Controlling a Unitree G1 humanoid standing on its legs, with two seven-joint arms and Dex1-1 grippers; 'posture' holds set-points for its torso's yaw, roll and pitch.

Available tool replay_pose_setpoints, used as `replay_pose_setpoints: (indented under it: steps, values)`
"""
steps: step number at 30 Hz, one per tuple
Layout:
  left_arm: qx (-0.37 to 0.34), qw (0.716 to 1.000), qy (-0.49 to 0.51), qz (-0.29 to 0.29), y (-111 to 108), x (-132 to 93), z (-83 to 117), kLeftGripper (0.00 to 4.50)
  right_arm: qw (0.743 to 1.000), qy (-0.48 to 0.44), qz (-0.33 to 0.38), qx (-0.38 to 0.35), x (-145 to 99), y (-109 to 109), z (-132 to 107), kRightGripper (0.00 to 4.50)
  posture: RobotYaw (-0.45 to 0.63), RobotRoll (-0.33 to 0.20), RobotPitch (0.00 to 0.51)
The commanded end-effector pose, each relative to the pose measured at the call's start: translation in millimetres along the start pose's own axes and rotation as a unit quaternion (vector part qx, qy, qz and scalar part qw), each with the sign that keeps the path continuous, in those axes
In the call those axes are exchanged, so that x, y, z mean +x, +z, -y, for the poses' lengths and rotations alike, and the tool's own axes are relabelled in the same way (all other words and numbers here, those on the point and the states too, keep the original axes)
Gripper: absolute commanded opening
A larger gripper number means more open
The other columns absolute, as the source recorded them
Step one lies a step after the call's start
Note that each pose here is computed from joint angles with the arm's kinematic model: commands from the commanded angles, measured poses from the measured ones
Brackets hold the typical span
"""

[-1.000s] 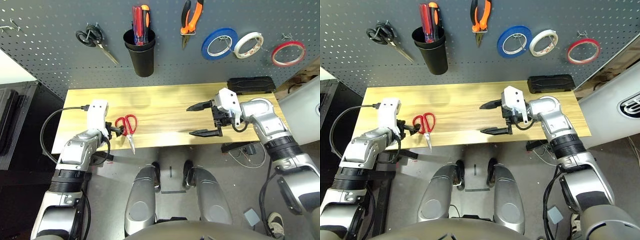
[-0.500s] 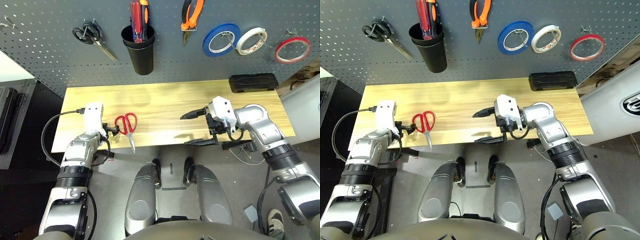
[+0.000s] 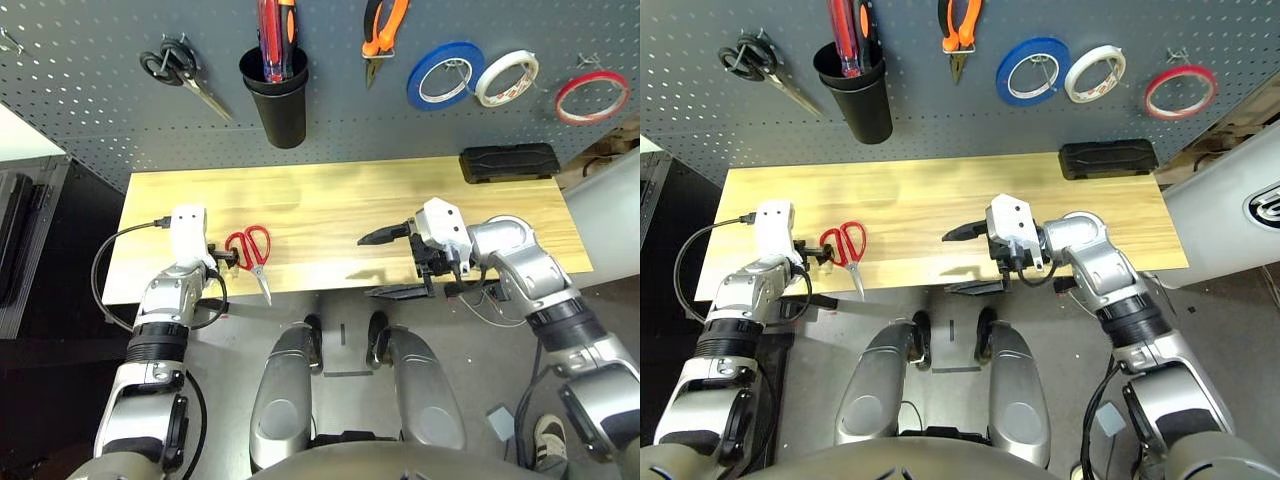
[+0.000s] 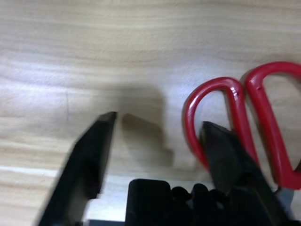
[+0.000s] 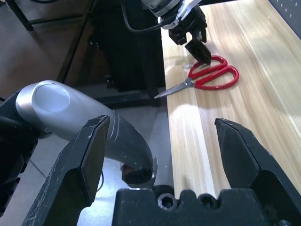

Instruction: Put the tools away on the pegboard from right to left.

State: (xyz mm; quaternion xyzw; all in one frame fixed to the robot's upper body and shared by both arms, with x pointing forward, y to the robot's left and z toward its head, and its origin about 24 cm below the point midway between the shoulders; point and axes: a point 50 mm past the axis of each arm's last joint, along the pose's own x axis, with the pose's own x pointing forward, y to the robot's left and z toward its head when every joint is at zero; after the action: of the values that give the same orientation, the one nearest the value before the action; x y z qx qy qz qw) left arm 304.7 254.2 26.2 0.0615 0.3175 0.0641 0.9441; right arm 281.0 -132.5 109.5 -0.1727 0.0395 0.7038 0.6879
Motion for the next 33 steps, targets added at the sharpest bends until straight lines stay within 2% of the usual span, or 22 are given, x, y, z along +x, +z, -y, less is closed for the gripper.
replay_pose_setpoints:
  steps: [1,6,7,8,15,19,26,33]
  values:
    - [0.005,1.000,0.006,-0.026,-15,3,1,2.37,1.000,-0.007,-0.001,0.000,-4,0,1,4.50,-0.02,0.000,0.340]
    - [0.000,1.000,0.011,-0.006,-7,0,-1,0.43,1.000,-0.016,-0.004,-0.005,-7,-1,8,4.50,-0.01,0.000,0.326]
    - [-0.001,1.000,0.014,0.003,-4,-1,-2,0.13,1.000,-0.017,-0.004,-0.006,-8,-1,9,4.50,-0.01,0.000,0.326]
    - [-0.003,1.000,0.016,0.013,0,-3,-2,0.04,1.000,-0.018,-0.005,-0.007,-8,-1,10,4.50,0.00,0.000,0.322]
    - [-0.016,0.998,0.017,0.062,28,-14,-3,0.04,1.000,-0.021,-0.001,-0.017,-7,-1,16,4.50,0.01,0.000,0.304]
    - [-0.011,0.995,0.015,0.094,43,-31,-11,0.04,0.999,-0.027,0.001,-0.024,-10,0,21,4.50,0.02,0.000,0.284]
    - [0.000,0.990,0.028,0.135,64,-63,-24,0.04,0.993,-0.059,0.082,-0.065,-18,21,32,4.50,0.03,0.000,0.252]
    - [0.013,0.983,0.054,0.177,79,-85,-42,0.04,0.979,-0.122,0.137,-0.093,-29,39,47,4.50,0.05,0.000,0.238]
